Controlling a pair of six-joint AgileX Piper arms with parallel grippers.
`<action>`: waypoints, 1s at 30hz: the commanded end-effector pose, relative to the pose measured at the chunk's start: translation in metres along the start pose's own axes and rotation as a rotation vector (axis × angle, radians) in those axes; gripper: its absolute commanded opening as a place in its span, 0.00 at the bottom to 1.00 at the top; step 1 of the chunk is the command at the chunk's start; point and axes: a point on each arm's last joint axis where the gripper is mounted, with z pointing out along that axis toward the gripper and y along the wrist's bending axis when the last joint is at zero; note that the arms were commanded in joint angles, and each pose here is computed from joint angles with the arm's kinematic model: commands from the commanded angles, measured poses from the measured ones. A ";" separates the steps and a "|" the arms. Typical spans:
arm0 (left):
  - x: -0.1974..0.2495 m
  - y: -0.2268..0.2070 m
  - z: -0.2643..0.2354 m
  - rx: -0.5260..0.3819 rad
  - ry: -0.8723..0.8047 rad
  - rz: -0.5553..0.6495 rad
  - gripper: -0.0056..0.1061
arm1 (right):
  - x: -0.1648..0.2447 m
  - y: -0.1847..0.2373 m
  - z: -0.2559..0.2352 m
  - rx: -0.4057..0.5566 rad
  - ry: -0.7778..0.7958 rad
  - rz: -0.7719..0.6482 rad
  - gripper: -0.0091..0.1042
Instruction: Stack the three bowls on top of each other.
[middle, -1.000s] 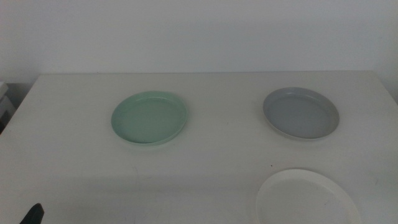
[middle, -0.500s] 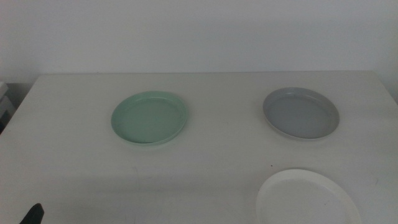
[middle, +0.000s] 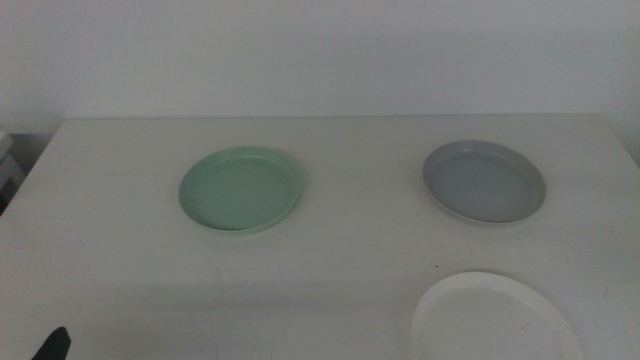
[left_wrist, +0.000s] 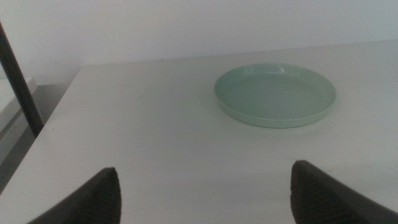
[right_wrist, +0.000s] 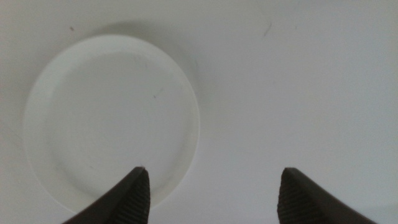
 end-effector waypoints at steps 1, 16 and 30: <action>-0.008 0.001 -0.001 -0.008 -0.081 -0.023 0.92 | -0.012 0.001 0.001 0.003 -0.021 0.001 0.54; -0.008 0.001 -0.001 -0.008 -0.081 -0.023 0.92 | -0.032 0.031 0.086 0.016 0.211 -0.101 0.54; -0.008 0.001 -0.001 -0.008 -0.081 -0.023 0.92 | -0.026 0.027 0.159 0.058 0.319 -0.079 0.47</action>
